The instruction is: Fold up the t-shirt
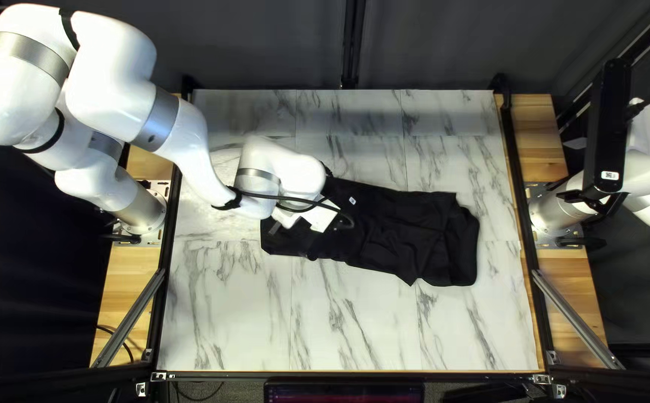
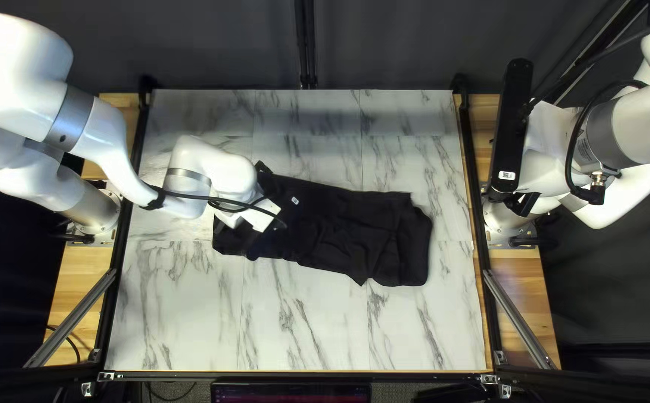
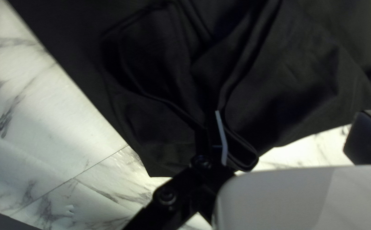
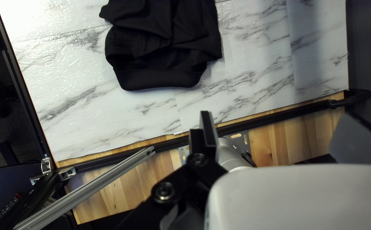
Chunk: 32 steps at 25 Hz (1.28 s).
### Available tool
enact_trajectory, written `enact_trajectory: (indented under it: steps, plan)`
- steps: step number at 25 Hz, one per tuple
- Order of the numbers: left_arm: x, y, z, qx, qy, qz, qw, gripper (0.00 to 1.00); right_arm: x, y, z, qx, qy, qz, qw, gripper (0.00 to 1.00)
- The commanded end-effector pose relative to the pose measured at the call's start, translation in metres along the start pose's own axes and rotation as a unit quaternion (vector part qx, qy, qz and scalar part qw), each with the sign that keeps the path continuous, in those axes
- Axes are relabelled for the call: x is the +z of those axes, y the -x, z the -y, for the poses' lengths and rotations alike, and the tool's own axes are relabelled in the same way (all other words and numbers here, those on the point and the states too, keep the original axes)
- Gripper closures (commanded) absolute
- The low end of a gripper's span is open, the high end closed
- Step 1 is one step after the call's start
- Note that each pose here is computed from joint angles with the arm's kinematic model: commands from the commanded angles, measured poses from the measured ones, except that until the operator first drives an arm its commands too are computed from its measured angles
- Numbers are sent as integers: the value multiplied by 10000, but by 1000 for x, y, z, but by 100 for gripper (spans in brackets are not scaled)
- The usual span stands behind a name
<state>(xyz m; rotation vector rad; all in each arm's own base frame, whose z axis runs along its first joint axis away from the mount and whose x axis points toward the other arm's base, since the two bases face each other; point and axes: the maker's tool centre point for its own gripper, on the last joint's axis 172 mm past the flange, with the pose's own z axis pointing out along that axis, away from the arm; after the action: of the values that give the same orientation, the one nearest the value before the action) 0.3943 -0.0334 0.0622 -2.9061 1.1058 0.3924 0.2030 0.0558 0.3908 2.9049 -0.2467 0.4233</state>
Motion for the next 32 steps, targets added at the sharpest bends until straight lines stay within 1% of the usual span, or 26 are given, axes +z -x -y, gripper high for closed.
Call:
enact_trajectory:
  steps: [1, 5, 10, 13, 19, 22, 28, 32]
  plan:
    - [9, -7, -1, 328, 68, 158, 9993, 0, 0, 0, 0, 0, 0, 0, 10000, 0]
    - [14, -4, -2, 503, 138, 273, 9983, 0, 0, 0, 0, 0, 0, 0, 10000, 0]
    - [13, -1, 10, 674, 218, 430, 9966, 0, 0, 0, 0, 0, 0, 0, 10000, 0]
    - [13, 1, 14, 820, 305, 592, 9944, 0, 0, 0, 0, 0, 0, 0, 10000, 0]
    - [16, 3, 4, 1025, 457, 773, 9907, 0, 0, 0, 0, 0, 0, 0, 10000, 0]
    - [16, 2, 0, 1102, 505, 827, 9892, 0, 0, 0, 0, 0, 0, 0, 10000, 0]
    - [16, -9, -13, 1364, 588, 908, 9847, 0, 0, 0, 0, 0, 0, 0, 10000, 0]
    - [14, -14, -19, 1484, 616, 907, 9828, 0, 0, 0, 0, 0, 0, 0, 10000, 0]
